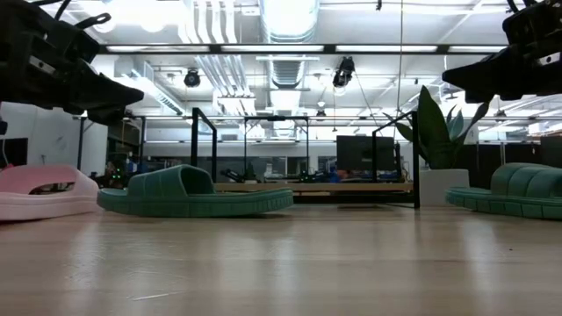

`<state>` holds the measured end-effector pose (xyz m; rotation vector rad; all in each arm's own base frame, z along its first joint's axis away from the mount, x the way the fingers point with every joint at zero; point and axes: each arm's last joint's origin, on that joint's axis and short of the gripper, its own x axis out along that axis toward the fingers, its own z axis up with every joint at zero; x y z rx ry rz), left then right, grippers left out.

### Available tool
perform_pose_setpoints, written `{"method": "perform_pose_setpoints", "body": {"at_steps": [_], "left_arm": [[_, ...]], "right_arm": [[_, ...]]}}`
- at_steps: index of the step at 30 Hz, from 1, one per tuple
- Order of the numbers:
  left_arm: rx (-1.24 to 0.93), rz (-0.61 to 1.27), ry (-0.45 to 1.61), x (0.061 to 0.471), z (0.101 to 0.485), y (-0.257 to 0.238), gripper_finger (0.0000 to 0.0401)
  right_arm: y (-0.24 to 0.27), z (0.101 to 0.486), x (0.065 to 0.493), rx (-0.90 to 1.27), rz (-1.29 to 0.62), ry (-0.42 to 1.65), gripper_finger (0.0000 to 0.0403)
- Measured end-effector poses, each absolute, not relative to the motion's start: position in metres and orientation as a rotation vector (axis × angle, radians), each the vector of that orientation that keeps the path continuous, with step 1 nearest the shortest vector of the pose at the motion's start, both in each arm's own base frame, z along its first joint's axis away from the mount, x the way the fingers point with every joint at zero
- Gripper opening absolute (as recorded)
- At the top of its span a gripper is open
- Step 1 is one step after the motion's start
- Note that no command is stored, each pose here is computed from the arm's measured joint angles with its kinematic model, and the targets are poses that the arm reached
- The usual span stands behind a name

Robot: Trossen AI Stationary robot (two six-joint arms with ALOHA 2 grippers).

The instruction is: Pick and place slides into the shelf

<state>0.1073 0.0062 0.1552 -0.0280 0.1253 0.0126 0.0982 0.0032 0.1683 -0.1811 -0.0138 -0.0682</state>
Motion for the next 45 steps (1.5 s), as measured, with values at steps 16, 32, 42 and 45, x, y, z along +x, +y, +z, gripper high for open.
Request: {"method": "perform_pose_setpoints", "body": {"at_steps": [16, 32, 42, 45], "left_arm": [[-0.028, 0.013, 0.125, 0.1073, 0.1552, 0.0062, 0.0000], [-0.028, 0.012, 0.125, 0.1073, 0.1552, 0.0062, 0.0000], [-0.028, 0.013, 0.125, 0.1073, 0.1552, 0.0062, 0.0000], [-0.028, 0.013, 0.125, 0.1073, 0.1552, 0.0062, 0.0000]], "right_arm": [[0.0031, 0.1684, 0.0982, -0.181, -0.068, -0.014, 0.0009], [0.0031, 0.1684, 0.0982, -0.210, -0.069, -0.014, 0.0009], [0.0035, 0.1686, 0.0982, -0.036, -0.055, -0.022, 0.0009], [0.0036, 0.1704, 0.0982, 0.106, -0.052, -0.045, 0.0009]]}}
